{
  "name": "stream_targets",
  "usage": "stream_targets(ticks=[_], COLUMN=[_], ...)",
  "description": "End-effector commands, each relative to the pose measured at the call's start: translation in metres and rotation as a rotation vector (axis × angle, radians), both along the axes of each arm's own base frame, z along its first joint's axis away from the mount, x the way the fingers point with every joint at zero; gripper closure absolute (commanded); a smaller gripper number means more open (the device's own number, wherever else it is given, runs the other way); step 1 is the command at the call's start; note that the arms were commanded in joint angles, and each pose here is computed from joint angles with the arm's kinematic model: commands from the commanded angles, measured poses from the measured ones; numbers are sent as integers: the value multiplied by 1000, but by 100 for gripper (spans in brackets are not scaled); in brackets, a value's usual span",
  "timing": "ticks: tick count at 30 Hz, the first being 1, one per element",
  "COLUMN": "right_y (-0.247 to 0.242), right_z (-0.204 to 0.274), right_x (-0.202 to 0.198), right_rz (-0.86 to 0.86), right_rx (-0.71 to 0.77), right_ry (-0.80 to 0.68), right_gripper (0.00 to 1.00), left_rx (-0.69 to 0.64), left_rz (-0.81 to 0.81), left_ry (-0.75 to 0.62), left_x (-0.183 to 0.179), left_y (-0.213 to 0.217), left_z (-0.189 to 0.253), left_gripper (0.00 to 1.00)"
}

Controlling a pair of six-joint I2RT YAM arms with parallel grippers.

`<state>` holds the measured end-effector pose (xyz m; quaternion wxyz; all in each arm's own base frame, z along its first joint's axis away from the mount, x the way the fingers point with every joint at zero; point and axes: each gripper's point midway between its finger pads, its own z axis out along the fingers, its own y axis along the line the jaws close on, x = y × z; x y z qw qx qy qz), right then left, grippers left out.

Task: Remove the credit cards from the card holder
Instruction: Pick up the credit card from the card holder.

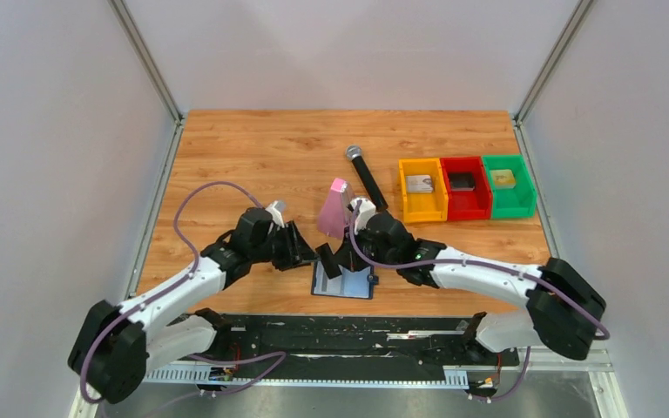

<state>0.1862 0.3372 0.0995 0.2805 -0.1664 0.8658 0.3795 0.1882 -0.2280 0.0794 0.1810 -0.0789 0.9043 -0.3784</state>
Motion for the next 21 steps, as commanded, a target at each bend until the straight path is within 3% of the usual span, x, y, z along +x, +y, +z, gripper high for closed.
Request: stream_targets(ticks=[1, 5, 9, 16, 21], right_y=[-13, -23, -34, -38, -33], right_z=[36, 48, 58, 80, 82], right_x=[8, -2, -4, -18, -23], right_rz=[86, 127, 133, 176, 188], right_rx=[-64, -109, -171, -222, -291], right_ry=[-373, -606, -767, -992, -1045], right_gripper=[100, 100, 100, 100, 100], left_rx=[-99, -179, -247, -372, -416], left_rz=[25, 77, 81, 75, 95], left_ry=[-87, -133, -118, -48, -26], left_x=[0, -6, -14, -18, -15], left_y=[-2, 3, 1, -12, -16], left_z=[61, 97, 112, 114, 106], left_gripper=[50, 38, 32, 29, 29])
